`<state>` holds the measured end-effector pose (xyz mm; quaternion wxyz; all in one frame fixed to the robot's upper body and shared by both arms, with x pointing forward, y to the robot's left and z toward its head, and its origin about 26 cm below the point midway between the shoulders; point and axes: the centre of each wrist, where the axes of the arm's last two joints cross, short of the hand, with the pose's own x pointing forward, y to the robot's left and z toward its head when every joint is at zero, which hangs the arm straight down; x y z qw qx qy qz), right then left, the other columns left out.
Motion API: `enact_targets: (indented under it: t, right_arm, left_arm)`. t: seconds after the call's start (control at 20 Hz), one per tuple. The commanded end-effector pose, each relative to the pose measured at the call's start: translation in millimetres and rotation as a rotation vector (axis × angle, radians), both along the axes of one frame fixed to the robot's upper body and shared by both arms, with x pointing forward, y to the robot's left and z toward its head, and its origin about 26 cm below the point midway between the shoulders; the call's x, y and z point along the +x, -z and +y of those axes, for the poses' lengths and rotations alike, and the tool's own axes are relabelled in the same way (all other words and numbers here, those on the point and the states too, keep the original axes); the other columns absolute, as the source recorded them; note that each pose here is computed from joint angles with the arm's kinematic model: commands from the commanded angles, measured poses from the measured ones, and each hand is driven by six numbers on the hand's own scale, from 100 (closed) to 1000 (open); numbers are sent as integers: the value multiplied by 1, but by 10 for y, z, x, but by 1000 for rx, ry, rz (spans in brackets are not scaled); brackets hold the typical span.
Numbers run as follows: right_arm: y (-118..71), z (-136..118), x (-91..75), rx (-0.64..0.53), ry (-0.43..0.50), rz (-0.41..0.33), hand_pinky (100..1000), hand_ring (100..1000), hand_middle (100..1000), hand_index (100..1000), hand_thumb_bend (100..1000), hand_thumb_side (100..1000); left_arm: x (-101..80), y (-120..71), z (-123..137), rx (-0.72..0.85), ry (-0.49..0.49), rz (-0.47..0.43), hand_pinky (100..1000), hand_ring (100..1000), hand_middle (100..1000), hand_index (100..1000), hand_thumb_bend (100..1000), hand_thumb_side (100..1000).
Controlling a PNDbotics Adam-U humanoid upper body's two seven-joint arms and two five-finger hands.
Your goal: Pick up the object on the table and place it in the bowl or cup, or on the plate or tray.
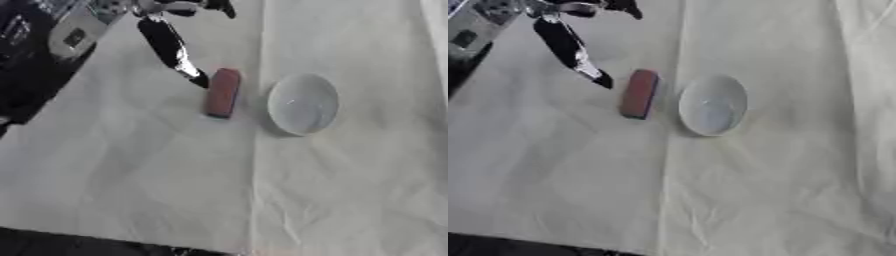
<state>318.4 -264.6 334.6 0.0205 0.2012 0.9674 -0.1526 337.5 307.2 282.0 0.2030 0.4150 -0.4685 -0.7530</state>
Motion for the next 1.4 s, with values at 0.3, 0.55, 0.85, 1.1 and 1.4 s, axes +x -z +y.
enact_targets:
  t: [0.3,0.55,0.85,1.1,1.4]
  right_arm:
    - [-66,9,-59,3,-8,-27,584,675,884,845,100,594]
    - [-65,12,-63,4,-11,-25,584,674,884,845,100,594]
    - [-66,9,-67,4,-12,-22,581,672,884,847,100,594]
    - [-62,1,-70,5,-11,-18,580,671,884,848,100,595]
    - [-56,-1,-71,8,-10,-12,579,670,884,849,100,595]
  left_arm:
    - [98,120,15,47,-31,27,703,735,813,924,691,834]
    - [155,271,-16,67,-30,57,704,736,820,924,695,843]
    - [176,381,-31,95,-32,72,709,739,821,925,714,856]
    - [168,441,-39,115,-34,76,713,741,822,926,726,865]
    - [187,522,-65,134,-33,95,714,742,822,926,735,877]
